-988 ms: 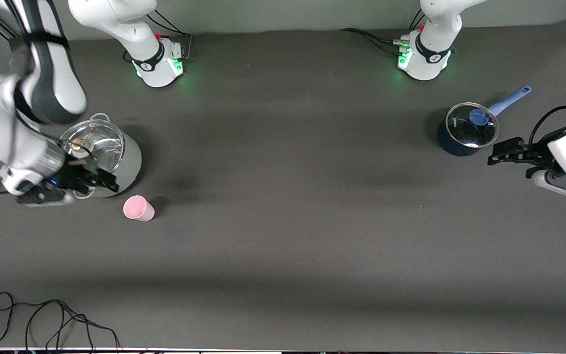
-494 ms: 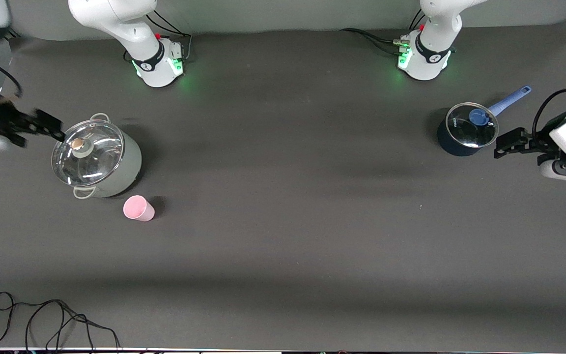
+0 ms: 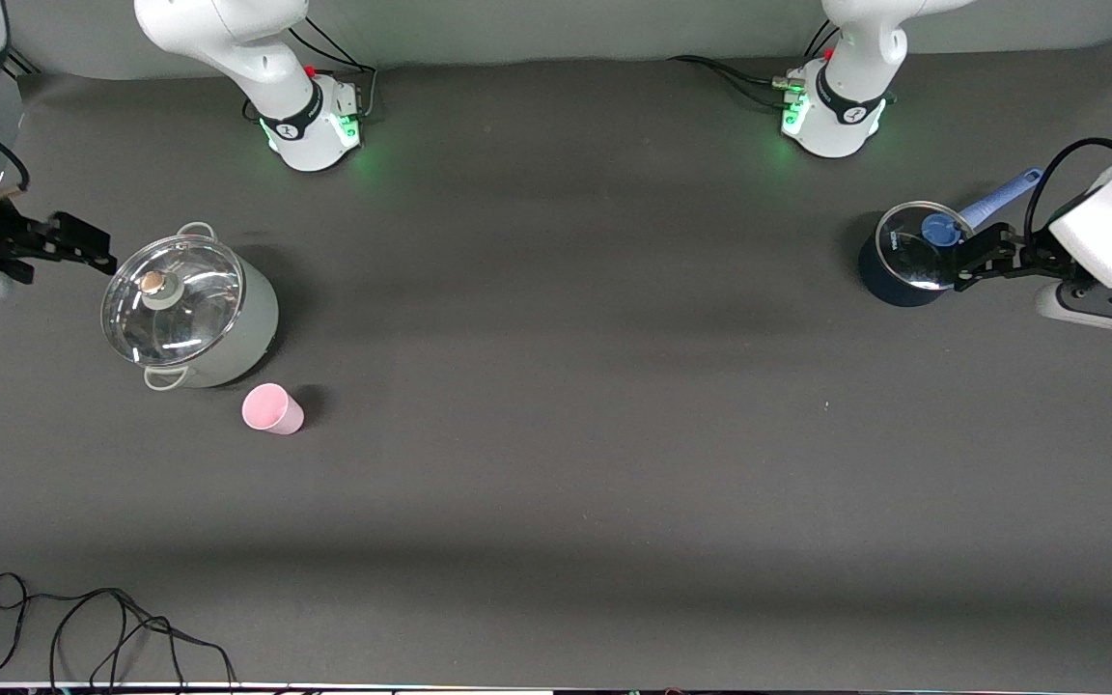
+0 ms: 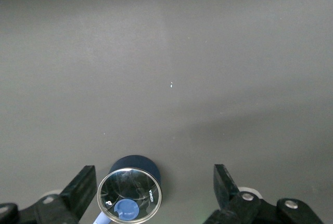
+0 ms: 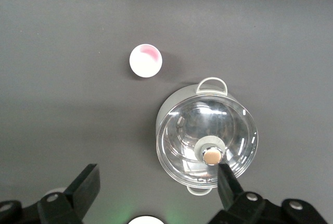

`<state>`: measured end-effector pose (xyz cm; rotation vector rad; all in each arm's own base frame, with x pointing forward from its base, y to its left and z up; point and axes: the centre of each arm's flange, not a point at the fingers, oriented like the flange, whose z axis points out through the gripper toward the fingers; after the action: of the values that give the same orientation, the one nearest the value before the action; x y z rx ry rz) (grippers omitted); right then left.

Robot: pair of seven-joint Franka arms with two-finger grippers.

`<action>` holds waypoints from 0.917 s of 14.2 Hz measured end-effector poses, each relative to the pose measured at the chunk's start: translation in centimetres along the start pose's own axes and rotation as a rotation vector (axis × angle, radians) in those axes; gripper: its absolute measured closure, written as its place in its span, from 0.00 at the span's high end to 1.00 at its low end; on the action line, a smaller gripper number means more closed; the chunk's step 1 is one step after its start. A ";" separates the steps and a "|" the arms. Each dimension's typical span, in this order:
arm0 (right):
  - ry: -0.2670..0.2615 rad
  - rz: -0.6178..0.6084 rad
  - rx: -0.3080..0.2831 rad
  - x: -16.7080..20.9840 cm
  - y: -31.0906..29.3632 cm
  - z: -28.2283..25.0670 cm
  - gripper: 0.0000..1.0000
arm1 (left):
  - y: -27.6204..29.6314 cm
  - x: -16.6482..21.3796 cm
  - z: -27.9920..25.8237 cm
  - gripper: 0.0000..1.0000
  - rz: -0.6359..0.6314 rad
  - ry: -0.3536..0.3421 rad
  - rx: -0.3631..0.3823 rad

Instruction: Transfer pink cup from left to right arm

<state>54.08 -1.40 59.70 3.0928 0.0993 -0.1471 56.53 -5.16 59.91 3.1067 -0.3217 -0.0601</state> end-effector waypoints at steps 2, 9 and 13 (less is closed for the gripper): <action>0.001 0.058 0.016 0.2 -0.3 0.0 1.00 | 0.2 0.0 -0.1 1.00 -0.015 0.001 0.005; 0.000 0.082 0.022 0.1 -0.2 -0.3 1.00 | -0.4 -0.2 -0.2 1.00 -0.045 0.004 0.009; -0.002 0.090 0.022 0.1 0.2 -0.2 1.00 | -0.6 -0.2 -0.3 1.00 -0.049 0.003 0.009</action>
<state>54.18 -1.57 59.95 3.1114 -0.0412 -0.1496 56.45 -4.57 60.15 3.1237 -0.2467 -0.0555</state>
